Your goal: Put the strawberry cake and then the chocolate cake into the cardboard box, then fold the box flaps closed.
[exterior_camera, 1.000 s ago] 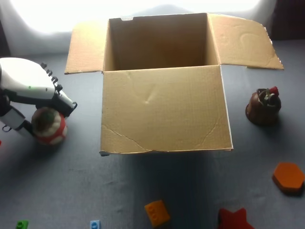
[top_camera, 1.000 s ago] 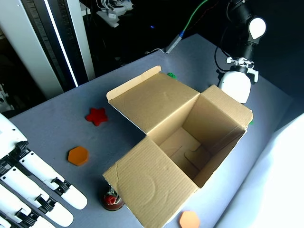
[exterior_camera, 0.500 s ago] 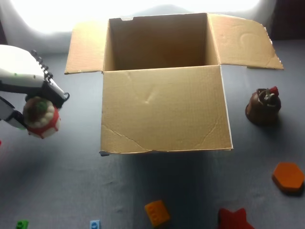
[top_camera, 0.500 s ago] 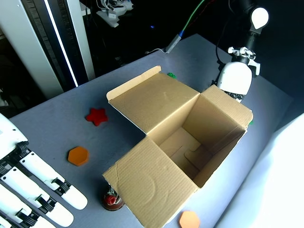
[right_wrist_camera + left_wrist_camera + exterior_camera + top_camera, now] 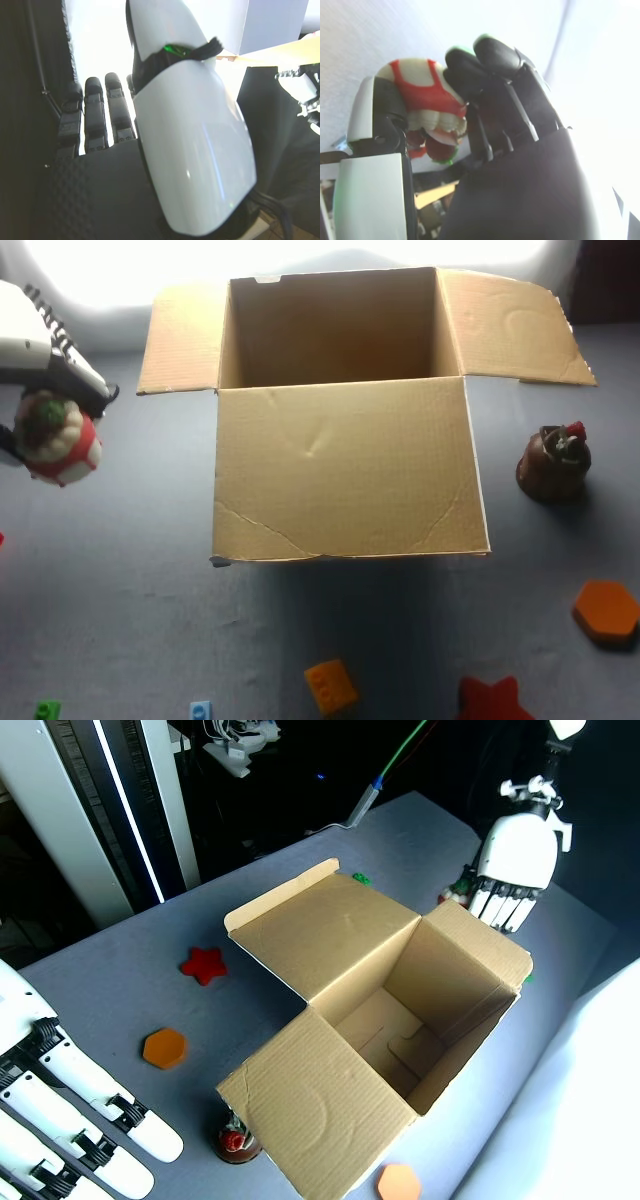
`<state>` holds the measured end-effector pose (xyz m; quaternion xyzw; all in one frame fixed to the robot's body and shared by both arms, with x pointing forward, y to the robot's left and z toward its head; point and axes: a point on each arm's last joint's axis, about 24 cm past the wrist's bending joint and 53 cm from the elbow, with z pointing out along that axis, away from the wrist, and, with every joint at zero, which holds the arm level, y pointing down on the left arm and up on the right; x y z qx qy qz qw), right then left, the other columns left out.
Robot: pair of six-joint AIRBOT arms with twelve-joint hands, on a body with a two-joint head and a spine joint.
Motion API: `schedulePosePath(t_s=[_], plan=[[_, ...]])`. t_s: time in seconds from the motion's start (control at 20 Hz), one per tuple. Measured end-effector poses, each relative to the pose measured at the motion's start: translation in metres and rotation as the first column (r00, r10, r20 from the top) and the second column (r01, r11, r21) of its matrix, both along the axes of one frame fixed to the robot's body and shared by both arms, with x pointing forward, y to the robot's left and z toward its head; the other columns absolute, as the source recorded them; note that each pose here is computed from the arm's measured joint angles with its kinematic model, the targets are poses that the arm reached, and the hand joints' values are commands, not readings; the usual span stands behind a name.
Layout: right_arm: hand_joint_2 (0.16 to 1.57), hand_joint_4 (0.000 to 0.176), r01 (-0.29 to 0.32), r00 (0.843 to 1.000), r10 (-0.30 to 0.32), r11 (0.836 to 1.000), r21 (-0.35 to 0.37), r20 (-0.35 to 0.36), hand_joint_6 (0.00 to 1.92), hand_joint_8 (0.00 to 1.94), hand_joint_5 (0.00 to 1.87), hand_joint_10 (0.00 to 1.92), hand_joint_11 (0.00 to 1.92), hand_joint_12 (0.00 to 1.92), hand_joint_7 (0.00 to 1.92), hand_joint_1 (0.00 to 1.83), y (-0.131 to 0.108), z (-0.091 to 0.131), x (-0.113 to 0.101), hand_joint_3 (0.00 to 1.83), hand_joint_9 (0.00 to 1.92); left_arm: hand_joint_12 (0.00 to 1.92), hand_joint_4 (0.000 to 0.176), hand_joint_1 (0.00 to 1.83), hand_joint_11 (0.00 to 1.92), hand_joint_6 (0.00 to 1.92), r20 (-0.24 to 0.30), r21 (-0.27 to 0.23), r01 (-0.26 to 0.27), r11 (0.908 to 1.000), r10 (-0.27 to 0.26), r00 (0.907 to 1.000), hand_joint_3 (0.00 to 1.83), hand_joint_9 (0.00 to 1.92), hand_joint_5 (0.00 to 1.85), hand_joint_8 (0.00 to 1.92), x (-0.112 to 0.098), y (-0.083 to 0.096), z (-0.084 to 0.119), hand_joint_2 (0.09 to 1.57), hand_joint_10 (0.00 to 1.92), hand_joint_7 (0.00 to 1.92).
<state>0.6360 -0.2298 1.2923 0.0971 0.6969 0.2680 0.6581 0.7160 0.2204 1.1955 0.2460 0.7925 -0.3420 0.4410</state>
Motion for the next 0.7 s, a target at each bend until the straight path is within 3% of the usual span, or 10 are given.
schedulePosePath(t_s=[0.15, 0.2, 0.25, 0.4, 0.7], plan=[[1.03, 0.000, 0.001, 1.000, -0.001, 1.000, 0.000, 0.001, 0.00, 0.00, 0.01, 0.01, 0.00, 0.13, 0.09, 1.19, 0.000, 0.000, 0.000, 0.00, 0.07, 1.70, 0.000, 1.19, 0.63, 1.14, 0.021, -0.028, 0.000, 0.9996, 0.001, 0.9998, 0.00, 0.77, 0.79, 1.41, 0.002, 0.003, 0.022, 1.21, 1.37, 0.84], [1.03, 0.000, 0.002, 1.000, -0.002, 1.000, -0.001, 0.001, 0.00, 0.00, 0.01, 0.01, 0.00, 0.13, 0.09, 1.19, 0.000, 0.000, 0.000, 0.00, 0.07, 1.70, 0.000, 1.19, 0.63, 1.14, 0.027, -0.032, -0.006, 0.9995, 0.007, 0.9996, 0.00, 0.77, 0.79, 1.41, 0.004, 0.006, 0.028, 1.21, 1.37, 0.84], [1.01, 0.000, 0.002, 1.000, -0.002, 1.000, -0.002, 0.001, 0.01, 0.01, 0.05, 0.02, 0.00, 0.28, 0.13, 1.21, 0.000, 0.000, 0.000, 0.00, 0.09, 1.73, 0.000, 1.20, 0.66, 1.09, 0.040, -0.042, -0.012, 0.9991, 0.013, 0.9991, 0.00, 0.78, 0.81, 1.42, 0.006, 0.007, 0.036, 1.20, 1.42, 0.84], [1.03, 0.000, 0.002, 1.000, -0.002, 1.000, -0.002, 0.002, 0.01, 0.00, 0.05, 0.01, 0.00, 0.35, 0.15, 1.20, 0.000, 0.000, 0.000, 0.00, 0.10, 1.74, 0.000, 1.20, 0.63, 1.11, 0.056, -0.044, 0.000, 0.9990, 0.002, 0.9984, 0.00, 0.75, 0.79, 1.47, 0.005, 0.006, 0.047, 1.22, 1.48, 0.82], [1.07, 0.000, 0.002, 1.000, -0.002, 1.000, -0.003, 0.002, 0.00, 0.00, 0.01, 0.01, 0.00, 0.22, 0.11, 1.17, -0.001, 0.000, 0.000, 0.01, 0.07, 1.78, 0.000, 1.20, 0.64, 1.14, 0.116, -0.028, 0.034, 0.9990, -0.030, 0.9928, 0.00, 0.75, 0.77, 1.46, 0.006, -0.002, 0.073, 1.22, 1.48, 0.83]])
